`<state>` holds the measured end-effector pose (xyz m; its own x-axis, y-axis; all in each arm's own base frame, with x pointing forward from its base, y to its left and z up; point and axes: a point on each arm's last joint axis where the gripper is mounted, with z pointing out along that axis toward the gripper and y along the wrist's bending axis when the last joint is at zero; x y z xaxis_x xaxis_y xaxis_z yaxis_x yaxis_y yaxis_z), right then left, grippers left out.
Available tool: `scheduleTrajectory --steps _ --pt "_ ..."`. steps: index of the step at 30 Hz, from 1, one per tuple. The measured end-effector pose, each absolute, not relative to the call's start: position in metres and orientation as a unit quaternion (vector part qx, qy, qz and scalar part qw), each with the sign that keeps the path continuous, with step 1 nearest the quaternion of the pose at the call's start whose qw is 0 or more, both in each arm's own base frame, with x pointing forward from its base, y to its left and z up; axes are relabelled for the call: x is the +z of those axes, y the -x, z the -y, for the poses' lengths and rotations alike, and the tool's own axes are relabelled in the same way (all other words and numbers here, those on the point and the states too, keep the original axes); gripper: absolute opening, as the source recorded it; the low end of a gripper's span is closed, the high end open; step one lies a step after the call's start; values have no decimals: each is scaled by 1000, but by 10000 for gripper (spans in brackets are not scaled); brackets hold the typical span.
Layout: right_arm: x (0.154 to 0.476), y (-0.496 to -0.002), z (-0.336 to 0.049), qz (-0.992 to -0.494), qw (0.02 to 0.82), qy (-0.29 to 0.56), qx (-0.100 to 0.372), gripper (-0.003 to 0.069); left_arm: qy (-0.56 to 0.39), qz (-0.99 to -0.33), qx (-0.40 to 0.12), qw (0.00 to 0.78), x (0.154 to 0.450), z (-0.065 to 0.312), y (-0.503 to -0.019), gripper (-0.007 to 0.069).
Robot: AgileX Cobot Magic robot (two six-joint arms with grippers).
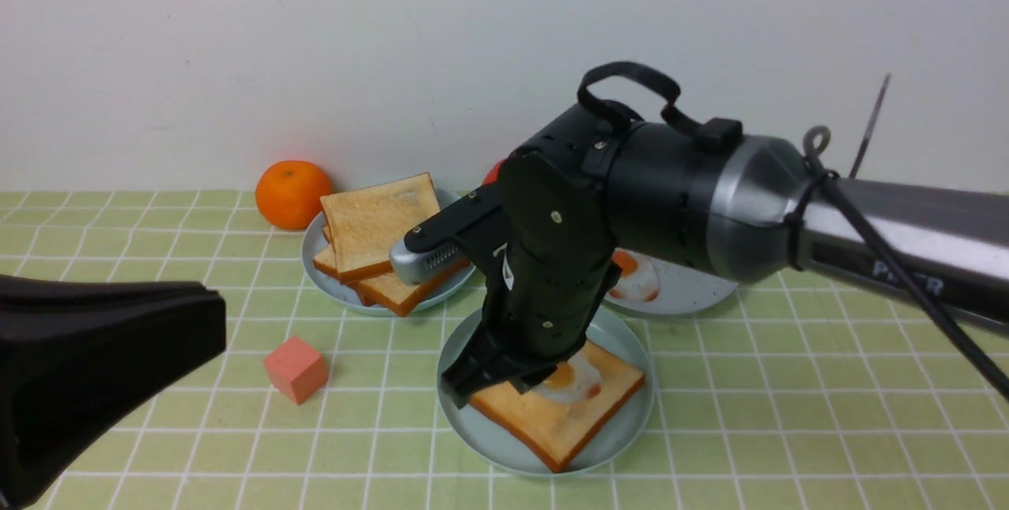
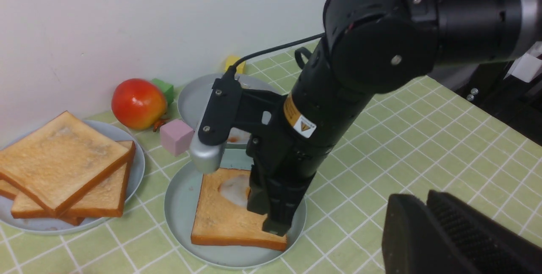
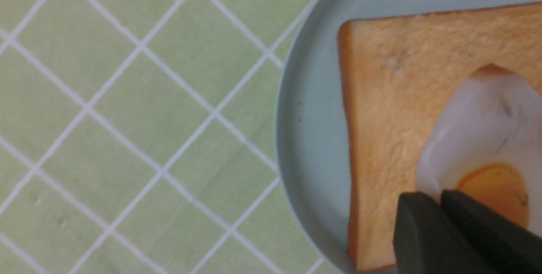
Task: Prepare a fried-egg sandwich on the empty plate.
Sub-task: Use the right arm to place the fried egg on the slice of bread in the middle, then use the left arm to grab a slice of bread
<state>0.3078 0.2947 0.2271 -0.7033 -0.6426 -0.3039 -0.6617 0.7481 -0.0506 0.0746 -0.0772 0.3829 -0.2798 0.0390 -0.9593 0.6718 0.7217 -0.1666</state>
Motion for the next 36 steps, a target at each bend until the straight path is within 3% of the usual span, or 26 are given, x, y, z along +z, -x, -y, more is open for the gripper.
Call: scheduleTrajectory --steps 8,17,20,26,30,34,36 --pt "212 -317 -292 -922 163 350 -14 45 -238 -747 -288 550 383 77 -75 69" --pt "194 -321 -296 -926 153 345 -16 80 -236 -748 -292 548 383 78 -74 73" --pt "194 -322 -298 -924 164 346 -9 163 -235 -748 -293 547 383 78 -74 74" --pt "193 -323 -301 -925 171 341 5 420 -236 -754 -290 540 381 77 -74 76" --pt "202 -319 -297 -927 162 338 0 486 -238 -769 -279 524 377 76 -73 80" --pt "238 -307 -284 -930 157 333 -5 424 -241 -786 -265 503 371 78 -76 83" --pt "268 -294 -270 -932 153 329 -14 327 -237 -805 -257 479 365 84 -81 83"
